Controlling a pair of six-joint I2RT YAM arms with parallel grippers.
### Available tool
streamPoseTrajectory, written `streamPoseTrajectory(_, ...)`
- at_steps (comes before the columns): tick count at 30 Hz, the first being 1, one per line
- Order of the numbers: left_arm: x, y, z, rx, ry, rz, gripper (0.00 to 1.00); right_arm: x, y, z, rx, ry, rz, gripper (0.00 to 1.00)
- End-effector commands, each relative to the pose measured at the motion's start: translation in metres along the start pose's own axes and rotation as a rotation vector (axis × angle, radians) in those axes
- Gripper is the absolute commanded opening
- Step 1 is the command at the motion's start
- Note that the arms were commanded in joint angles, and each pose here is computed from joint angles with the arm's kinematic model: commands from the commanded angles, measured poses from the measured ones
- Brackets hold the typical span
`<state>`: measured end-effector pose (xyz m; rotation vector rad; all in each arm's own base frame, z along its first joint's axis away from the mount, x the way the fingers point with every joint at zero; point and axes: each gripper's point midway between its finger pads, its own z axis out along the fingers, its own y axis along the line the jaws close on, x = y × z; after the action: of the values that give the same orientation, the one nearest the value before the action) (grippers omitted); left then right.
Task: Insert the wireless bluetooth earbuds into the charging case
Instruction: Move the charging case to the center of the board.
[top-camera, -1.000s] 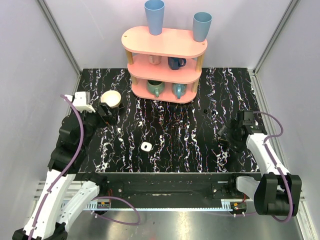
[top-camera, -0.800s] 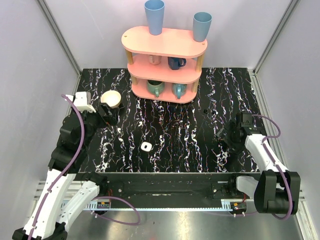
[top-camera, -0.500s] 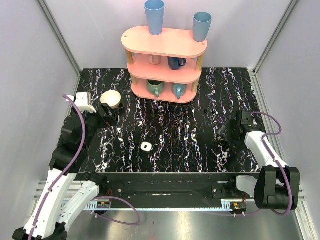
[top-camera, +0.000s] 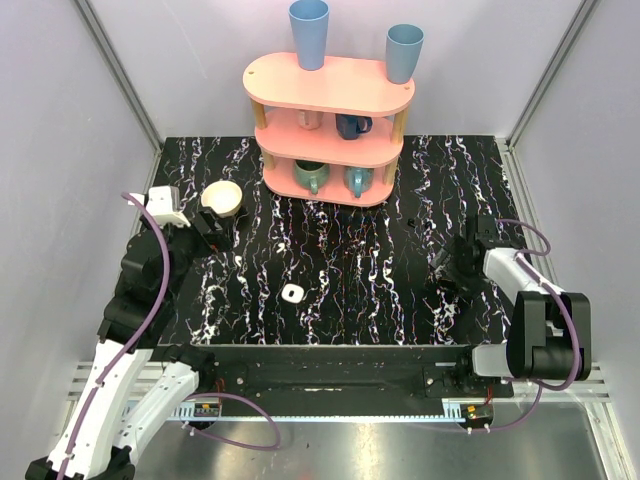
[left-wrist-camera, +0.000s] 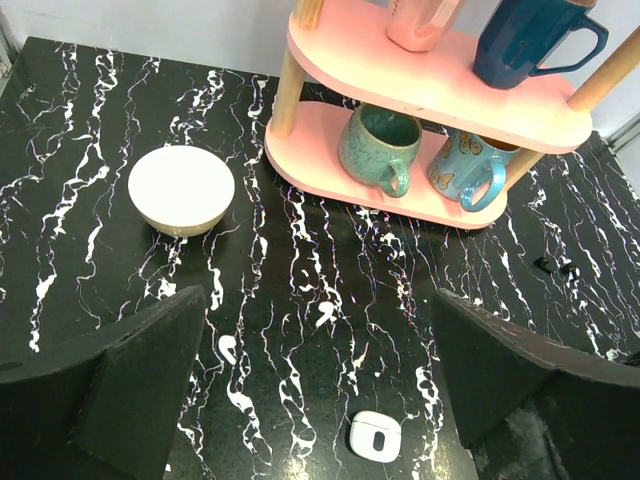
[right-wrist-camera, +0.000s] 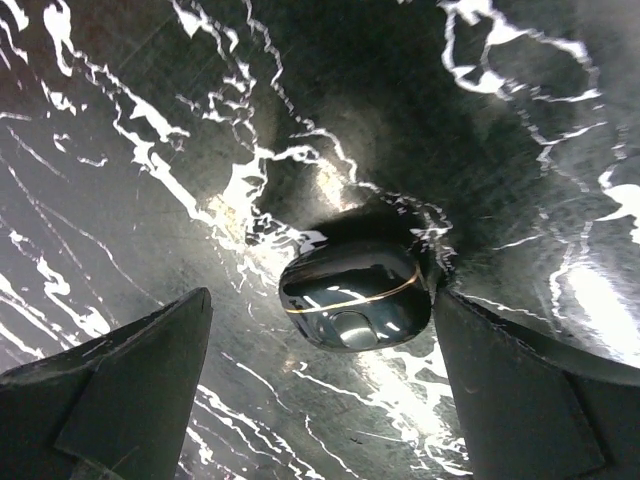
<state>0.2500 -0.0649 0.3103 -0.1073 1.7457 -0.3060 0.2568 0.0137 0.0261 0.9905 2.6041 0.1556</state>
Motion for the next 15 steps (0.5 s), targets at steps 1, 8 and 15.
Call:
streamPoseTrajectory(1,-0.009,-0.001,0.002,-0.005,-0.045,-0.028,0.99,0.006,0.022,-0.002,-0.144,0.012,-0.02,1.0)
streamPoseTrajectory(8,-0.007,-0.005,0.006,0.012,-0.032,-0.035,0.99,0.011,0.034,0.0,-0.218,0.031,-0.051,1.0)
streamPoseTrajectory(15,-0.007,-0.005,0.006,0.013,-0.033,-0.039,0.99,0.02,0.055,0.0,-0.311,0.08,-0.151,1.0)
